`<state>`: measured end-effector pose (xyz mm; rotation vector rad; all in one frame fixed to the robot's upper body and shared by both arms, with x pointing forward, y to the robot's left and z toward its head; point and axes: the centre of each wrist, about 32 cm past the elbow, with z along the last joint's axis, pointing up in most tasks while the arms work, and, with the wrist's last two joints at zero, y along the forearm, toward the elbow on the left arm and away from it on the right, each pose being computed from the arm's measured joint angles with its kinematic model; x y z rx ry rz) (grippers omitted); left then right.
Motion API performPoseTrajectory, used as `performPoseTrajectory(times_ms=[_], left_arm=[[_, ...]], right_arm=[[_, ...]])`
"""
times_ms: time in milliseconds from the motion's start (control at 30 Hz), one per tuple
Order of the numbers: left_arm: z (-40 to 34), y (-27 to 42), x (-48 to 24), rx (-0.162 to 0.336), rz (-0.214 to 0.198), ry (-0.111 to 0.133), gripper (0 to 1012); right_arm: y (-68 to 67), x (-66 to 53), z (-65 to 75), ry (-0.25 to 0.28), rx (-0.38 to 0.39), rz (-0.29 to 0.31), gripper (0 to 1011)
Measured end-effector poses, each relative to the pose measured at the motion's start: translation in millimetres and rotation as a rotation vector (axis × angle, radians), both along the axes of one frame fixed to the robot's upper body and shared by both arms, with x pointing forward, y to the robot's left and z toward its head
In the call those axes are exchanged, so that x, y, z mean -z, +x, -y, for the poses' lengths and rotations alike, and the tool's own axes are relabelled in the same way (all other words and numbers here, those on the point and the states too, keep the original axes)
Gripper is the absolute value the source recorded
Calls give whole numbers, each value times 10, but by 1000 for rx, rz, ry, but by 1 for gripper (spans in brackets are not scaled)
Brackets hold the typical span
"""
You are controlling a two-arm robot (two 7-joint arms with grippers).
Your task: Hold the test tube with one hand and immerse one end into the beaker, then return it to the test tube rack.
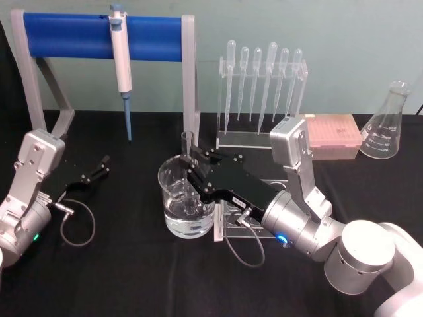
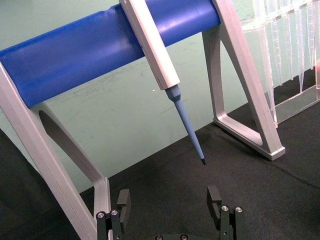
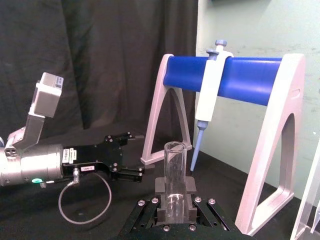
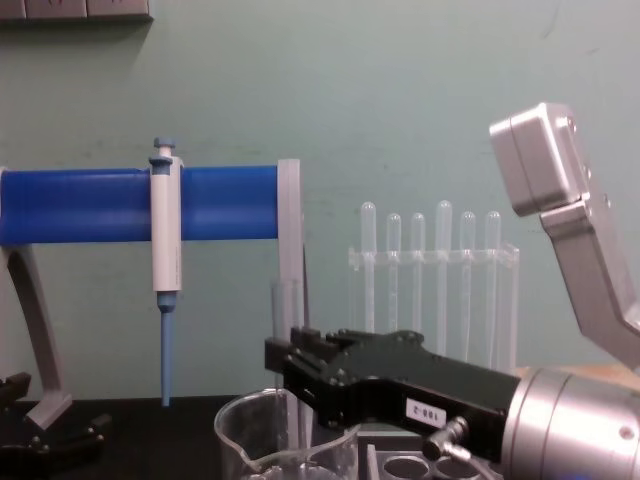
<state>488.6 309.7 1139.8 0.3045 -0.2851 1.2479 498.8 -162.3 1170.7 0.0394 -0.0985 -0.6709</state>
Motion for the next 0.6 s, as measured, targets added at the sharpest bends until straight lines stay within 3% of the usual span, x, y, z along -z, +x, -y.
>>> performPoseTrajectory(times_ms=[167,500,600], left_arm=[[0,0,0,0,0,0,1000],[0,0,0,0,0,0,1000],[0,0,0,0,0,0,1000]], right_arm=[[-23,-151,-11,4,-9,33,222],[-142,-820,61,22,-17,146,222],[-190,-917,107,32,-8,161,222]])
